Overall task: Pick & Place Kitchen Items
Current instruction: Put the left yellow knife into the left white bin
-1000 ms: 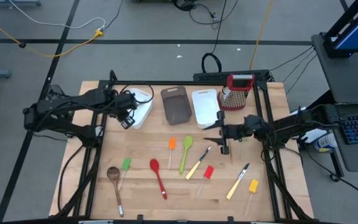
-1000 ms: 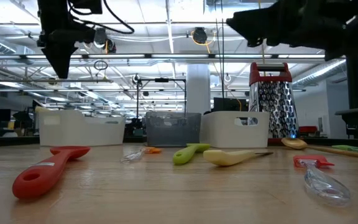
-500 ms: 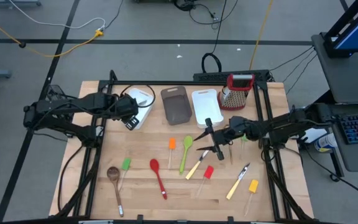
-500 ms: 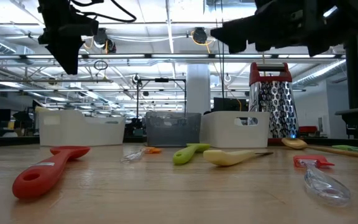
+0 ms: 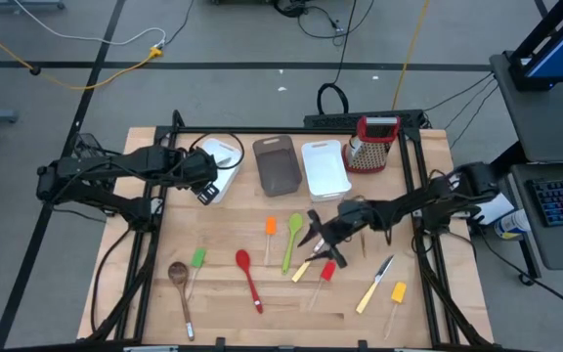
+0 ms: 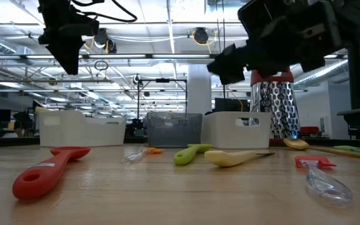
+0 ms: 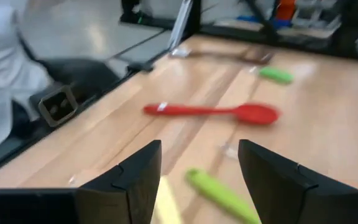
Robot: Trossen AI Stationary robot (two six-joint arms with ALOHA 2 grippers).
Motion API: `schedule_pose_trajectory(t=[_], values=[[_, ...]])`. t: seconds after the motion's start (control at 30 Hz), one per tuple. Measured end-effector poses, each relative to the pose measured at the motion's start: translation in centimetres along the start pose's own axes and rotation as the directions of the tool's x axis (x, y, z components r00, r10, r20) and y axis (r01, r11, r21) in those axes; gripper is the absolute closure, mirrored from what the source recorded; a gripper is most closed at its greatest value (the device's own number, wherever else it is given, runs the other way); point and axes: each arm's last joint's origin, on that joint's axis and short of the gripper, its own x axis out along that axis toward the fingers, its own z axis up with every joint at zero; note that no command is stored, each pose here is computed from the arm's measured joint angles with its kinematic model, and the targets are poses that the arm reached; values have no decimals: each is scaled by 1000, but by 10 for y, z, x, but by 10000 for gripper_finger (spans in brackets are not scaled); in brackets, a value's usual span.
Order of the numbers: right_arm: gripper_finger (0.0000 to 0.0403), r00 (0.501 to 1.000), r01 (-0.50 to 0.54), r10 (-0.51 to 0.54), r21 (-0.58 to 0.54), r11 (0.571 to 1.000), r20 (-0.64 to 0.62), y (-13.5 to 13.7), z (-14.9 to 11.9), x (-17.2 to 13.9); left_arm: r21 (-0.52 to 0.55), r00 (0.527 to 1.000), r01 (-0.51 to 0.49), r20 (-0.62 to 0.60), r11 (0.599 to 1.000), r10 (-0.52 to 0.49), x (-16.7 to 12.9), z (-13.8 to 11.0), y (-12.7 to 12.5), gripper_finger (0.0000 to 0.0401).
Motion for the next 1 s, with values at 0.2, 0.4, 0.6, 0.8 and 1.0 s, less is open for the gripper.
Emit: schedule_pose_trajectory(t=[0.2,0.4,0.6,0.8,1.0], values=[[204,995,-59,56,-38,998,-81,15,-20,15,15,1000,-2,4,1000,2,0,0,0,272],[212,989,-67,65,-16,998,-136,15,-39,24,13,998,-24,53,1000,23,0,3,-1,272],[218,981,5,-7,-11,1000,-194,12,-56,29,8,998,-19,66,1000,19,0,5,-1,272],[218,971,-2,0,-9,1000,-239,11,-71,33,5,997,-22,73,1000,22,0,5,-1,272],[223,964,-17,7,-37,999,-264,9,-83,37,-2,996,-22,82,1000,22,0,6,-2,272]])
